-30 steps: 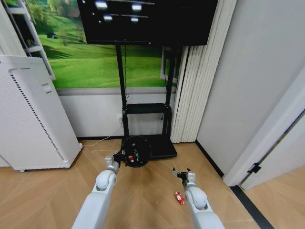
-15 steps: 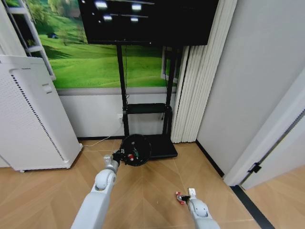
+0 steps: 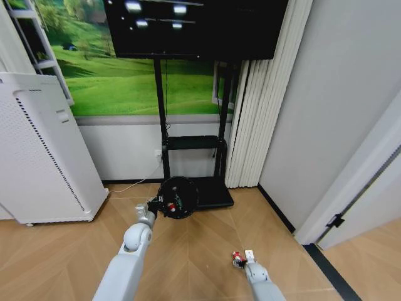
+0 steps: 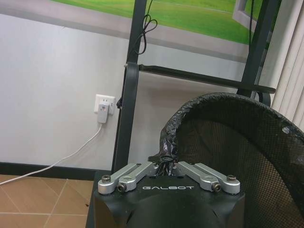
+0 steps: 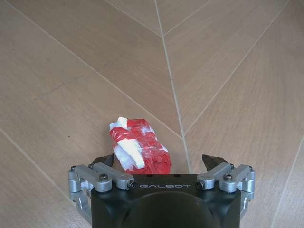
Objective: Pick up the trash bin and place the garbage on the floor into it.
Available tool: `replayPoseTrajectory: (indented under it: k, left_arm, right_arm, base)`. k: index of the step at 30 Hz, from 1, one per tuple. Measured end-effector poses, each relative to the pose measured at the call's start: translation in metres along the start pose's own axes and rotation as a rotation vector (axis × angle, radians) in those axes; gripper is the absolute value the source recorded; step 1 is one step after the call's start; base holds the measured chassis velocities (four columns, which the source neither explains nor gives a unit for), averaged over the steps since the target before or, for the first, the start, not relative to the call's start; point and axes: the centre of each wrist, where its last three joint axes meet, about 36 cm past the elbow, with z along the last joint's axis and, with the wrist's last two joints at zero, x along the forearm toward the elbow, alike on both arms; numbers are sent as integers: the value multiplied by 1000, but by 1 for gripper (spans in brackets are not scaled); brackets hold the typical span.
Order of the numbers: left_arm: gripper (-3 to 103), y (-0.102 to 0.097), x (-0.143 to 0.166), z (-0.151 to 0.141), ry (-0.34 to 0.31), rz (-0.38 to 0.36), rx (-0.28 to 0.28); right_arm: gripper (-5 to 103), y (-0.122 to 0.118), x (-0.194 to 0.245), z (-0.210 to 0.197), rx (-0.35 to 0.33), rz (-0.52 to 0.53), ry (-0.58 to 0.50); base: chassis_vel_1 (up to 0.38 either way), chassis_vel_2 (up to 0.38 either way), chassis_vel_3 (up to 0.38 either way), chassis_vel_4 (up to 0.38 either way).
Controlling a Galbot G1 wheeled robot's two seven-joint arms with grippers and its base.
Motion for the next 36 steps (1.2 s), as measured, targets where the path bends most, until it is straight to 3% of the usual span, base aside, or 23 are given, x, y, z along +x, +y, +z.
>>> replayPoseTrajectory:
  k: [3, 5, 6, 8, 12, 14, 20, 32, 34, 36]
  left_arm:
    - [3, -1, 0, 0, 0, 0, 1]
    - [3, -2, 2, 0, 1, 0, 0]
    - [3, -2, 2, 0, 1, 0, 0]
    - [3, -2, 2, 0, 2, -2, -1]
    - [3, 0, 3, 0, 0, -4, -3]
    - [3, 1, 3, -1, -2, -7, -4]
    - [3, 2, 2, 0, 2, -9, -1]
    - [3, 1, 1, 9, 21, -9, -1]
    - [3, 0, -1, 14, 32, -6, -2]
    - [3, -1, -1, 16, 37, -3, -4]
  right_arm:
    - [103, 0, 0, 1, 0, -1, 0]
    - [85, 2, -2, 5, -5, -14, -8]
    - [85, 2, -2, 5, -5, -14, -8]
    - [74, 2, -3, 5, -4, -18, -10]
    - [63, 3, -3, 4, -4, -20, -10]
    - [51, 4, -4, 4, -3, -20, -11]
    - [38, 3, 4, 1, -14, -10, -39]
    - [37, -31, 107, -78, -159, 13, -360]
    - [37, -36, 151, -101, -203, 17, -474]
    - [37, -37, 173, -111, -226, 7, -516]
  base:
    - [0, 0, 0, 0]
    - [0, 0, 0, 0]
    - [0, 0, 0, 0]
    - [0, 0, 0, 0]
    - [0, 0, 0, 0]
    - [0, 0, 0, 0]
    - [0, 0, 0, 0]
    - [0, 0, 0, 0]
    - [0, 0, 0, 0]
    - [0, 0, 0, 0]
